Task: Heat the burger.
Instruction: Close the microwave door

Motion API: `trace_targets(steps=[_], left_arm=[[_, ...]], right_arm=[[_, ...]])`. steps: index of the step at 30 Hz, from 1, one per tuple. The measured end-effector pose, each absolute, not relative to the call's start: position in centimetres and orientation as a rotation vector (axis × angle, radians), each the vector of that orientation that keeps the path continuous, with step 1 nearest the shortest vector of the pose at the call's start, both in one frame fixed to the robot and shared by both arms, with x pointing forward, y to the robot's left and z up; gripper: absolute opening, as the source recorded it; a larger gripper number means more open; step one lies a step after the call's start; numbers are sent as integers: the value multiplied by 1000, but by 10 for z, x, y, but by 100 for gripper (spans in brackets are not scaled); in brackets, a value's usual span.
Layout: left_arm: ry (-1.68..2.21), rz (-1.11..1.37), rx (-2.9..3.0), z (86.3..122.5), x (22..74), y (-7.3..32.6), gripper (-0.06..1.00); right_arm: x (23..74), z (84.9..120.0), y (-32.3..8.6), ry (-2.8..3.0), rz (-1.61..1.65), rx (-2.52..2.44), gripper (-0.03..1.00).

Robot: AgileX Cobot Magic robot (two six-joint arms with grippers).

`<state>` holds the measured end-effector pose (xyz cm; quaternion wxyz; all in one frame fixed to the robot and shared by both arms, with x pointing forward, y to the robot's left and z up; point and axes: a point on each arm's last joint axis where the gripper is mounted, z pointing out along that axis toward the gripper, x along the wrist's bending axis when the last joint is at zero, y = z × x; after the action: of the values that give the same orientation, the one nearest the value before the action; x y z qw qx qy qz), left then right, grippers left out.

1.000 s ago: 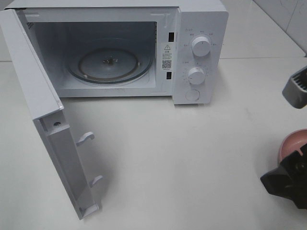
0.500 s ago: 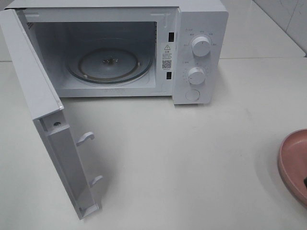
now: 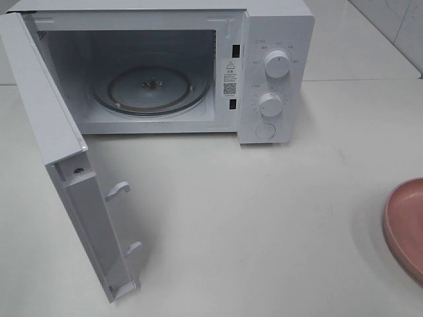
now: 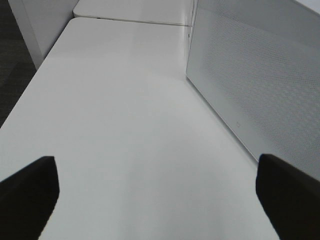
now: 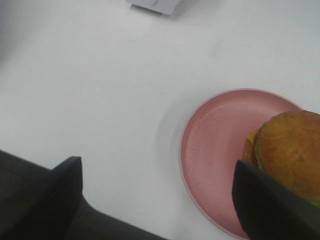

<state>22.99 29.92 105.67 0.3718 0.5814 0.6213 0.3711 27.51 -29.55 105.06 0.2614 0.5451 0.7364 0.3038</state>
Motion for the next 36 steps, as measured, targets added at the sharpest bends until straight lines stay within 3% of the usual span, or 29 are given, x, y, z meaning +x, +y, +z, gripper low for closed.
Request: trace_targets(steps=[14,36], left_arm=[[1593,951,1490,1057,230,299,99],[1593,951,1490,1057,230,299,99]], right_arm=[[235,1051,-310,1575,937,1519,77],[234,1051,-310,1559,931,1527,77]])
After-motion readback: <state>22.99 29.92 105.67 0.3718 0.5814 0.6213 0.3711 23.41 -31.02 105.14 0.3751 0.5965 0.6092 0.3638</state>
